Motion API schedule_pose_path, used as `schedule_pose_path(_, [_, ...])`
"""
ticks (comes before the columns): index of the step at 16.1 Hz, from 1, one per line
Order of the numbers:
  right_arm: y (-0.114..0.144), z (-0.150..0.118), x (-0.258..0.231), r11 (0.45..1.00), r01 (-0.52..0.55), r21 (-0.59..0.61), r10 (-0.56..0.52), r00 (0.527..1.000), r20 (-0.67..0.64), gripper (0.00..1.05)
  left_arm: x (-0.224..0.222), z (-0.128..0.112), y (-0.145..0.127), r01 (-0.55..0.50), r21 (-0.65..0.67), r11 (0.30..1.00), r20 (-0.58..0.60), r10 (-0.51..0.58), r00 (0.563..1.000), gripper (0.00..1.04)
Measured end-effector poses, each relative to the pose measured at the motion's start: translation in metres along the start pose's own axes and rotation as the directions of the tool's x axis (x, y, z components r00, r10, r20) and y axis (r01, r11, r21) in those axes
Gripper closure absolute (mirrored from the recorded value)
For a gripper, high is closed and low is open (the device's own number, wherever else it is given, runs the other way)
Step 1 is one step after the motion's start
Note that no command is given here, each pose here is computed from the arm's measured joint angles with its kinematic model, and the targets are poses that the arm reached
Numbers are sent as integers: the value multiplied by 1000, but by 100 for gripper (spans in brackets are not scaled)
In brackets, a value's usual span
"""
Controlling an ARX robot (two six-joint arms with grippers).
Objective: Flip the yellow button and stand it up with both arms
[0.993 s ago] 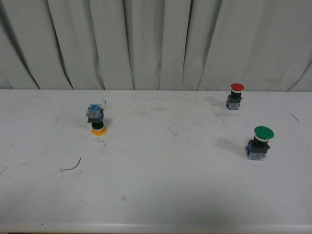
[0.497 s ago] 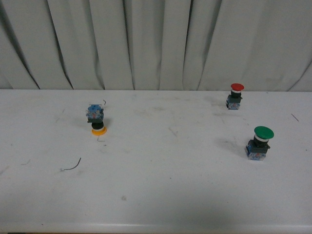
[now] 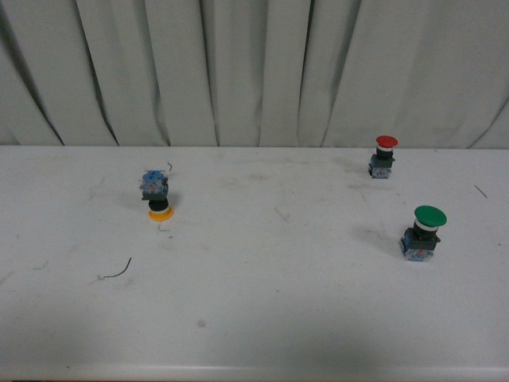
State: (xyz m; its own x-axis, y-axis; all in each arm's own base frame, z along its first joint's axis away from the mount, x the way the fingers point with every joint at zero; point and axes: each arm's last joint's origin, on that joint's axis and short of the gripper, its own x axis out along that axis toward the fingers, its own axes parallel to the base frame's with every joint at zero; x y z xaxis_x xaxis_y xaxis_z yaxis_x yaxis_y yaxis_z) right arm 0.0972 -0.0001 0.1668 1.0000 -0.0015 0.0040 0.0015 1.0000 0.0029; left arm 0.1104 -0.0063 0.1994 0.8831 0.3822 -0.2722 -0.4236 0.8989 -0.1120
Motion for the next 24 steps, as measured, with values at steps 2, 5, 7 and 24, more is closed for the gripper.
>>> schedule_pose_path(2, [0, 0, 0, 1000, -2, 0, 2, 1000, 2, 6, 20, 33, -14, 55, -58, 997, 93, -50, 994, 7])
schedule_pose_path(5, [0, 0, 0, 1000, -1, 0, 1, 1000, 1, 6, 97, 64, -51, 215, 7, 977, 78, -214, 974, 7])
schedule_pose_path(7, [0, 0, 0, 1000, -2, 0, 2, 1000, 1, 6, 162, 79, -80, 268, 51, 962, -5, -268, 963, 7])
schedule_pose_path(24, [0, 0, 0, 1000, -2, 0, 2, 1000, 1, 6, 318, 2, -191, 576, 284, 767, -555, -358, 750, 7])
